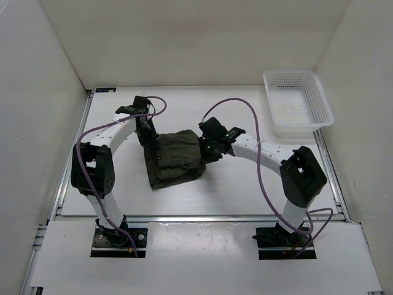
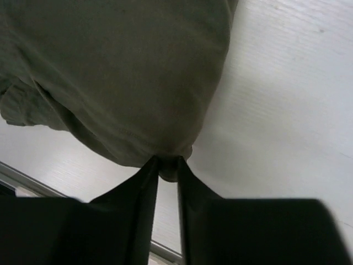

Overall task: Fold and stack the shorts
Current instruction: Fold the shorts

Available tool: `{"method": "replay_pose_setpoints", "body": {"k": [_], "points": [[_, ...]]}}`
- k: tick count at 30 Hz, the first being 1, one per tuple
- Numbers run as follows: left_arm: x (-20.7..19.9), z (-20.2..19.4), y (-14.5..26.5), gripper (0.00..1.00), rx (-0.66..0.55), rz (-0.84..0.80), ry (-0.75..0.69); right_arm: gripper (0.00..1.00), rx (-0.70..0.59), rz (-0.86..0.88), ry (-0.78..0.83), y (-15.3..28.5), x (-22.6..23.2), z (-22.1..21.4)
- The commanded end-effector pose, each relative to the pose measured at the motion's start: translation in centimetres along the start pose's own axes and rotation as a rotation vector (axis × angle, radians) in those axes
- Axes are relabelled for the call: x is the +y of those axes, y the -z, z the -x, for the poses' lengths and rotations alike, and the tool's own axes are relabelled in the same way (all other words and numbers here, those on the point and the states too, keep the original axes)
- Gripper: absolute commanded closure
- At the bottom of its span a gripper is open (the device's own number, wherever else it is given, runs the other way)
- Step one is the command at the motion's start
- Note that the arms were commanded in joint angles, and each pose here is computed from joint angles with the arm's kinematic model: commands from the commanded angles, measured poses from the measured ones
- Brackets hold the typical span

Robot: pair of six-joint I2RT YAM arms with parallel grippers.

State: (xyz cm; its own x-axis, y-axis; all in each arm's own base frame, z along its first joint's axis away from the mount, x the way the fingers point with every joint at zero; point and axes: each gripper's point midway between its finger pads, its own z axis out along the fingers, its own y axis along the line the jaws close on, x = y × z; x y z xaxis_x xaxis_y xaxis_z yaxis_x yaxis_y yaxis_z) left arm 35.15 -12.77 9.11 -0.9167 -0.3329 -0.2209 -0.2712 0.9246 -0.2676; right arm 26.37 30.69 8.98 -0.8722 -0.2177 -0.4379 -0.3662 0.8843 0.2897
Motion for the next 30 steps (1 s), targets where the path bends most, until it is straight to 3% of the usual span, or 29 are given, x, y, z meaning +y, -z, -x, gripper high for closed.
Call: {"method": "replay_pose_setpoints", "body": {"k": [1, 5, 7, 8, 9, 10, 11, 14, 15, 18, 19, 22, 26, 30], "points": [[0.4, 0.2, 1.2, 0.9, -0.017, -0.016, -0.012, 0.8, -0.036, 0.072, 0.038, -0.5, 2.5, 2.0], [1.3, 0.3, 0.7, 0.9, 0.001, 0.003, 0.0, 0.8, 0.006, 0.077, 0.066, -2.3, 3.3, 1.3], [2.2, 0.7, 0.5, 0.72, 0.003, 0.012, 0.003, 0.77, 0.029, 0.081, 0.088, -3.1, 4.2, 0.5], [1.8, 0.5, 0.6, 0.47, 0.015, -0.009, 0.003, 0.75, 0.049, 0.079, 0.109, -3.9, 4.5, -0.2], [1.8, 0.5, 0.6, 0.38, 0.015, -0.009, 0.003, 0.74, 0.063, 0.06, 0.108, -4.3, 4.1, -0.5], [1.7, 0.2, 1.3, 0.36, 0.013, -0.021, -0.007, 0.73, 0.069, 0.062, 0.117, -4.6, 4.5, -0.8], [1.8, -0.1, 1.6, 0.25, 0.01, -0.022, -0.008, 0.71, 0.083, 0.043, 0.116, -4.9, 4.1, -1.1], [2.0, -1.3, 3.4, 0.23, -0.011, -0.045, -0.002, 0.62, 0.058, 0.029, 0.117, -4.5, 3.9, -0.6], [2.4, -2.5, 3.3, 0.23, 0.014, -0.05, 0.001, 0.47, 0.053, 0.017, 0.117, -4.2, 3.7, -0.5], [2.8, -4.3, 4.0, 0.19, 0.022, -0.067, 0.011, 0.25, 0.024, -0.002, 0.127, -3.2, 3.5, 0.2], [3.6, -5.5, 3.2, 0.12, 0.057, -0.047, 0.018, 0.22, 0.008, -0.014, 0.128, -2.5, 3.3, 0.5], [3.9, -6.6, 2.4, 0.01, 0.079, -0.064, 0.021, 0.21, -0.024, -0.025, 0.128, -1.4, 3.1, 0.9], [3.5, -7.1, 0.4, 0.01, 0.116, -0.057, 0.014, 0.2, -0.046, -0.036, 0.128, 0.1, 2.7, 0.9], [4.5, -5.7, -0.8, 0.12, 0.063, 0.019, 0.049, 0.2, -0.078, -0.049, 0.117, 2.0, 2.1, 0.7]]}}
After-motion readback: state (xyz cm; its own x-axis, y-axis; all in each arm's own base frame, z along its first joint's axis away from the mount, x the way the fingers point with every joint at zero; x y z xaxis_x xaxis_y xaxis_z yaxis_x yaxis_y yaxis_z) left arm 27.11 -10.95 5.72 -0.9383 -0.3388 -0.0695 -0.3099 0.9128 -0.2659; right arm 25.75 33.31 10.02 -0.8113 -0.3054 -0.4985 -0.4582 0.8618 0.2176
